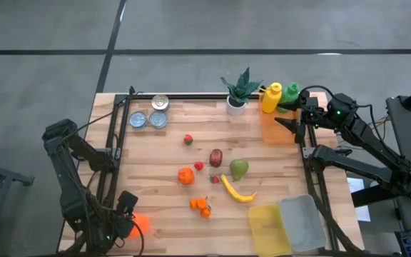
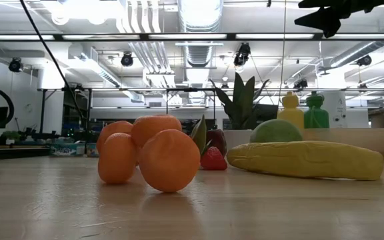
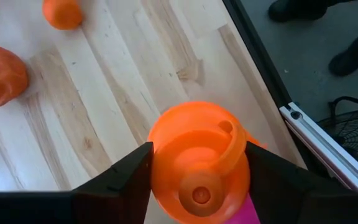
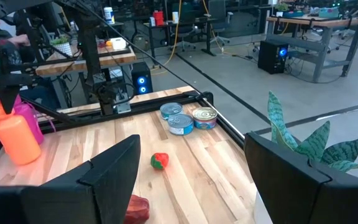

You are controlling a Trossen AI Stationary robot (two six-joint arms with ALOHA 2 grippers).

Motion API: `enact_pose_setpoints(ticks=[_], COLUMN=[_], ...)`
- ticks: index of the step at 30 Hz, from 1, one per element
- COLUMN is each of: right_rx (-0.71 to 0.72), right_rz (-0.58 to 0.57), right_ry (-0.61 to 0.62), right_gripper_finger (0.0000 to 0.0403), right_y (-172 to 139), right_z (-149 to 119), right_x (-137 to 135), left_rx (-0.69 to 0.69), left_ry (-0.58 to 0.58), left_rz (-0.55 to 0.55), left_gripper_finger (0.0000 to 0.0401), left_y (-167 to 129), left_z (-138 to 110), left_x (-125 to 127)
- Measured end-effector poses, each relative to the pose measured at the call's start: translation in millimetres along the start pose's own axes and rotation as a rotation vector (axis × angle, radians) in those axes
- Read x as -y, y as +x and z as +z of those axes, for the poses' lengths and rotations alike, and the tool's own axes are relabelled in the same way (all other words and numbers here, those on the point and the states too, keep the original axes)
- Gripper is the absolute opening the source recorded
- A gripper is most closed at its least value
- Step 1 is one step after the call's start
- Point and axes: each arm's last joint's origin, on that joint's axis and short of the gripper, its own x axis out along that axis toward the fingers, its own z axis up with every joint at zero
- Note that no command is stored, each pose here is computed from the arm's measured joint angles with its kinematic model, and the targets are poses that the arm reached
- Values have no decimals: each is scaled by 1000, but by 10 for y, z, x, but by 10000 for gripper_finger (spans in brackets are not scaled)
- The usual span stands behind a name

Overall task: Pick & Place Food Item
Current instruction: Put the orange water bottle into the orange bin

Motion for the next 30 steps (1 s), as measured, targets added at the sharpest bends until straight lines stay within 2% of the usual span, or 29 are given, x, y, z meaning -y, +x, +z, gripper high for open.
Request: enact_pose_setpoints(ticks=[12, 18, 24, 30], right_rx=[0, 0, 0, 0], right_rz=[0, 0, 0, 0], right_ry=[0, 0, 0, 0], right_gripper_finger=[286, 286, 286, 286], right_y=[0, 0, 0, 0], right_z=[0, 0, 0, 0], right_x=[0, 0, 0, 0], left_rx=[12, 30, 58, 89], left_ry=[-103, -219, -392, -561], left_rz=[1, -1, 3, 45], left_gripper_finger=[211, 211, 211, 211], left_y=[-66, -228, -436, -586], left_z=[56, 174, 351, 520], left_x=[-48, -161, -412, -839])
